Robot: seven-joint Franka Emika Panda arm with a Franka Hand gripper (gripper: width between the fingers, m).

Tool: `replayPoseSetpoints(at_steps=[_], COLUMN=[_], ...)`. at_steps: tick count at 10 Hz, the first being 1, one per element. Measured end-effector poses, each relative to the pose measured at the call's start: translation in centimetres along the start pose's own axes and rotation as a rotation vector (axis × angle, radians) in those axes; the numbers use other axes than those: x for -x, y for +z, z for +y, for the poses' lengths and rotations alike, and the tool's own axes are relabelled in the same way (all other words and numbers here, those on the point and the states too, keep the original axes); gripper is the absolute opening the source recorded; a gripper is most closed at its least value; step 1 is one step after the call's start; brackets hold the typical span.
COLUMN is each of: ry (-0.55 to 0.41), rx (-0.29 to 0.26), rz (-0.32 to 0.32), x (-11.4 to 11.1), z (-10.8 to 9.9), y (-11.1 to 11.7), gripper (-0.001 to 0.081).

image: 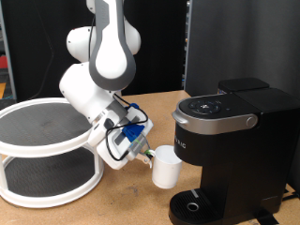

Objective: Make a cup of coffee with the keurig machine

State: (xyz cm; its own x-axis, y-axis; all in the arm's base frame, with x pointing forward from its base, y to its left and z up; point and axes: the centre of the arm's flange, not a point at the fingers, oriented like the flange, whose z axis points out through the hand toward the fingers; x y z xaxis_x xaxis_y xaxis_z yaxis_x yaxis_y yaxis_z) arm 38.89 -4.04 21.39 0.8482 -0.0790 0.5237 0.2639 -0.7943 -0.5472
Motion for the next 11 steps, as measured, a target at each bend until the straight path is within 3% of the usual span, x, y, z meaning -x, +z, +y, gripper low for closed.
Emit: replayPoseSetpoints(at_steps=[11], ry=[-0.021], rx=[-0.014], rz=[0.085], x=[-1.9], z=[-1.1], y=[5.0], gripper=[0.0075])
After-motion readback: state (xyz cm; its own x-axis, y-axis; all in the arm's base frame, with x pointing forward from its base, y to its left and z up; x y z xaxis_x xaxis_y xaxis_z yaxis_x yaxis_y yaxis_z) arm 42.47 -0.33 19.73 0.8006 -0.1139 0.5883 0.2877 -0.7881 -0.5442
